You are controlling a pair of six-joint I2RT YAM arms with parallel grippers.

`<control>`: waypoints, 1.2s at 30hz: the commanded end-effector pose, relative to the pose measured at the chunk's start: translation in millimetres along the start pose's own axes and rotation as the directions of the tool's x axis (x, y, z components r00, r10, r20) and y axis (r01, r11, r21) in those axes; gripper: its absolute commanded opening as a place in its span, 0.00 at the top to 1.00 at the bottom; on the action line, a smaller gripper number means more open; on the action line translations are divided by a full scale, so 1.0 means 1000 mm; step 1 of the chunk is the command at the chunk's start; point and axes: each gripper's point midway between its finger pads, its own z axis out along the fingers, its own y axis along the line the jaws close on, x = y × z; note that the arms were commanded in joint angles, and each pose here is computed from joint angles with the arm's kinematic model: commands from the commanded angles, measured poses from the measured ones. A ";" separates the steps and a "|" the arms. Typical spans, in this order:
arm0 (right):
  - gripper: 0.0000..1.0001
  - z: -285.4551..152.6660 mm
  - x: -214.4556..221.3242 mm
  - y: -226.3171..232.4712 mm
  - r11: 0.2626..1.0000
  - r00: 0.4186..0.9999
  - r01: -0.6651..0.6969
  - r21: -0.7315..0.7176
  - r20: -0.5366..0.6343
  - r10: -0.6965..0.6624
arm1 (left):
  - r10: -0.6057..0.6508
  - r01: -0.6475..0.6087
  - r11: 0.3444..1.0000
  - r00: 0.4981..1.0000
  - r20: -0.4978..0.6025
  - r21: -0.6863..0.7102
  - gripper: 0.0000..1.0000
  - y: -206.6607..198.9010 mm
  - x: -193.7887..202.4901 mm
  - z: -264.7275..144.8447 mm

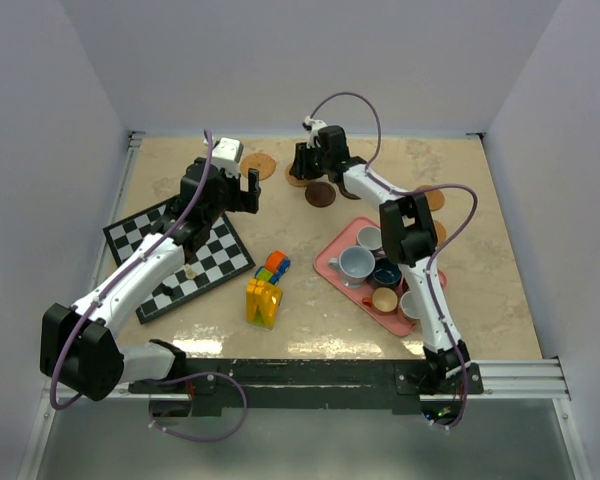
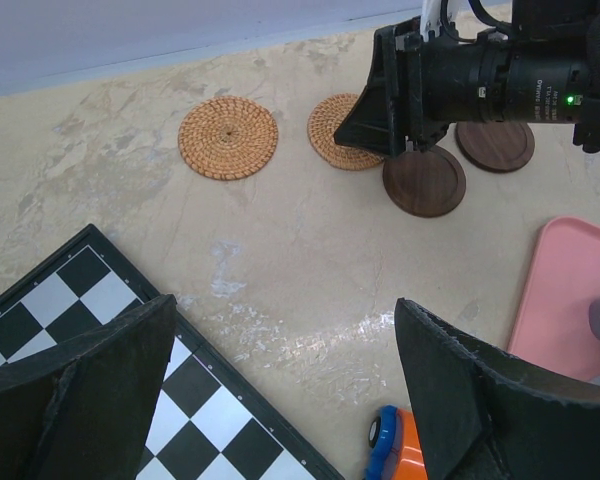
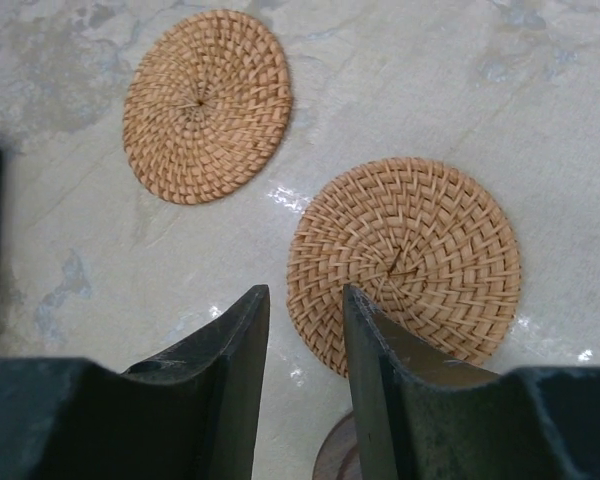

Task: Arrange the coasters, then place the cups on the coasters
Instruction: Move the coaster to the center of the board.

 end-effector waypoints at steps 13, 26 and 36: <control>0.59 -0.077 -0.034 0.008 0.998 0.993 0.031 0.060 0.110 -0.038 | -0.004 0.004 1.000 0.999 0.050 -0.006 0.06 -0.001 -0.013 -0.001; 0.61 -0.075 0.015 -0.024 0.987 0.999 0.018 0.159 0.024 -0.022 | -0.007 0.006 1.000 0.999 0.049 0.006 0.05 -0.003 -0.013 -0.001; 0.61 -0.076 0.050 -0.041 0.975 0.999 0.011 0.223 -0.046 -0.001 | -0.008 0.008 1.000 0.999 0.050 0.011 0.06 -0.004 -0.014 -0.002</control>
